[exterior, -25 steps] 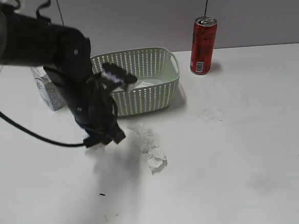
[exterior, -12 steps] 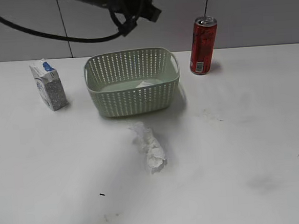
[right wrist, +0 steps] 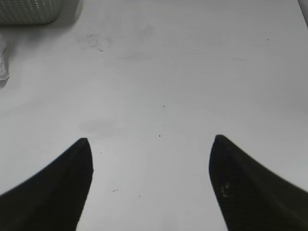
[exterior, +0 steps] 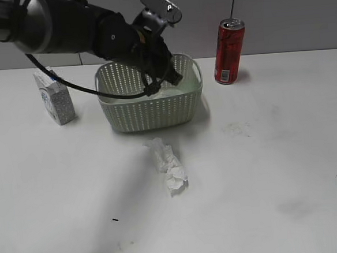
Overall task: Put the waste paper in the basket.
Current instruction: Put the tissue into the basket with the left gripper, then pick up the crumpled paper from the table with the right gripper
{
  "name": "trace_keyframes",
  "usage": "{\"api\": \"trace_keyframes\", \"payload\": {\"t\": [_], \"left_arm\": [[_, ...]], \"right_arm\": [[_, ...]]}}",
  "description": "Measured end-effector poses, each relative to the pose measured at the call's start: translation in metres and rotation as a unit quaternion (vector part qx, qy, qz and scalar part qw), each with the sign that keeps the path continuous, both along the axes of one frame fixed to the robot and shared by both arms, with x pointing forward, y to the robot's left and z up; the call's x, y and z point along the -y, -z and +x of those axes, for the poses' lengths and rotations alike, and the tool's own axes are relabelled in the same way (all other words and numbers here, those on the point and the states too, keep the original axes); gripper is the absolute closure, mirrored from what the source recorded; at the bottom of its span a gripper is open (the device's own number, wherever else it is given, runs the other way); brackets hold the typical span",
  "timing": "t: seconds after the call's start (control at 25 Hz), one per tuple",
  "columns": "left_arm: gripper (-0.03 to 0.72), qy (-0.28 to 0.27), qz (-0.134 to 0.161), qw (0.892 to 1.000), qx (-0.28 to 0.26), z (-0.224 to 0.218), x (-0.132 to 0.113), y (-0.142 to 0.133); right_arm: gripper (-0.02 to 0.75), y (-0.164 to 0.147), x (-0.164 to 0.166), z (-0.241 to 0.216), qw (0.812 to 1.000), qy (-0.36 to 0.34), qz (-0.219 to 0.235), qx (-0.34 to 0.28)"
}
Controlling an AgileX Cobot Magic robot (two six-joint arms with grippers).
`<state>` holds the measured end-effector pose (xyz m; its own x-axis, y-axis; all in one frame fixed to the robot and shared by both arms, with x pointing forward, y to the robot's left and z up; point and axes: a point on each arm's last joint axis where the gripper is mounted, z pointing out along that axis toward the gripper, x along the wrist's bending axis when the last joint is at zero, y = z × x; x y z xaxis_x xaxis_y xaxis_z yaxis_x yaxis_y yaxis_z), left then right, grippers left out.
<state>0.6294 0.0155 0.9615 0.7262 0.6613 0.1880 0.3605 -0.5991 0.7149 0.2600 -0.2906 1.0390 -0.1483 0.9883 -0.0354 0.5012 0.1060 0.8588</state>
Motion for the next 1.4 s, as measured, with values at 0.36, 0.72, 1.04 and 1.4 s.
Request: {"api": "trace_keyframes", "payload": {"t": [0.36,0.72,1.04,1.4], "left_arm": [[0.032,-0.015,-0.001,1.000,-0.024,-0.008,-0.022,-0.044],[0.070,-0.083,0.028,0.987,-0.134,-0.037,-0.104,-0.125],[0.098,-0.201,0.049,0.950,-0.232,-0.046,-0.203,-0.147],[0.099,-0.238,0.028,0.945,-0.221,-0.116,-0.235,-0.161]], "right_arm": [[0.166,0.000,0.000,0.000,1.000,0.000,0.000,0.000],[0.166,-0.013,-0.001,0.033,0.999,0.002,-0.001,-0.049],[0.167,-0.019,-0.006,0.107,0.984,0.006,0.022,-0.176],[0.167,-0.002,-0.020,0.207,0.953,-0.012,0.053,-0.298]]}}
